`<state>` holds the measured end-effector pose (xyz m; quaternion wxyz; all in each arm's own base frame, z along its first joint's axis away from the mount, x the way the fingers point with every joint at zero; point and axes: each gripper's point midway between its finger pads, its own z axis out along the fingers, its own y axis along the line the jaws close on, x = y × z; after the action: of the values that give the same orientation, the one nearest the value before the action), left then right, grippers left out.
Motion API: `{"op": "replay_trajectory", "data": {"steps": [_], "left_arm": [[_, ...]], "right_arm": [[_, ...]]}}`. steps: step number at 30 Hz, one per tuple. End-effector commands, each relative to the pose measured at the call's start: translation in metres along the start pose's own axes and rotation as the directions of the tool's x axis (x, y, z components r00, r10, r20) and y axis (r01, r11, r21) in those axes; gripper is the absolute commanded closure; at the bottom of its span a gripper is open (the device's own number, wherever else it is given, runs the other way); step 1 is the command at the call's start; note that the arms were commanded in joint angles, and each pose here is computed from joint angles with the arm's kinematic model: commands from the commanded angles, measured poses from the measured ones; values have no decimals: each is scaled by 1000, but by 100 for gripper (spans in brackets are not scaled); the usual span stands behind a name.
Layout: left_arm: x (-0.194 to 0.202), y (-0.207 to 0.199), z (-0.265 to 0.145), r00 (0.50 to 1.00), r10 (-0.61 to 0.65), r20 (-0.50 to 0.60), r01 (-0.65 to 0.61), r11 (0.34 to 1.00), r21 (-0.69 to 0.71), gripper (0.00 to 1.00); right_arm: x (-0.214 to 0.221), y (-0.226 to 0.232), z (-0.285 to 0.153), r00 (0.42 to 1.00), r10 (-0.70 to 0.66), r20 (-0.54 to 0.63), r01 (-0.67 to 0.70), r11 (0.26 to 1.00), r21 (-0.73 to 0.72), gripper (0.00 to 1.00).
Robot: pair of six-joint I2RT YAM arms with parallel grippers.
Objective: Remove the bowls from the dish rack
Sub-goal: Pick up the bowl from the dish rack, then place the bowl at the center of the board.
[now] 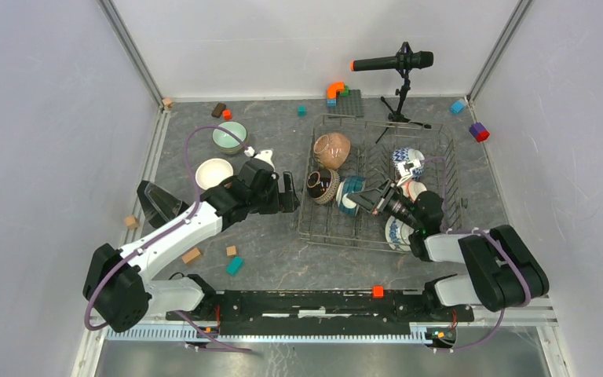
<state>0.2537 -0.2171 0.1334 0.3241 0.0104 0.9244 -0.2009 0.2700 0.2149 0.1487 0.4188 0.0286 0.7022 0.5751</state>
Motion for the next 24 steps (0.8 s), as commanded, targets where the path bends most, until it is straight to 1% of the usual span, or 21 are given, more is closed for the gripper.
{"op": "replay_trajectory", "data": {"steps": [1,7,12,16,20,22,24], "left_arm": [[-14,-5,-8,997,-28,68,27,1000,12,5],[-35,-3,-26,986,-48,157,49,999,-3,5],[-61,-6,-52,968,-50,247,52,999,-4,1],[-89,-10,-78,941,-42,335,47,999,-7,0],[-115,-15,-103,903,-50,426,55,998,1,0],[-129,-14,-118,872,-67,485,74,997,6,0],[-142,-13,-134,831,-88,550,94,995,17,0]], "right_arm": [[-18,25,-3,991,-123,52,126,990,-64,100],[-33,44,-6,967,-250,59,252,967,-45,100],[-46,74,-5,923,-381,58,384,921,-61,100],[-54,105,4,843,-536,36,537,842,-47,100],[-49,141,17,762,-647,24,647,760,-67,100],[-45,158,22,720,-694,24,693,716,-86,100],[-40,172,27,672,-740,14,738,668,-99,100]]}}
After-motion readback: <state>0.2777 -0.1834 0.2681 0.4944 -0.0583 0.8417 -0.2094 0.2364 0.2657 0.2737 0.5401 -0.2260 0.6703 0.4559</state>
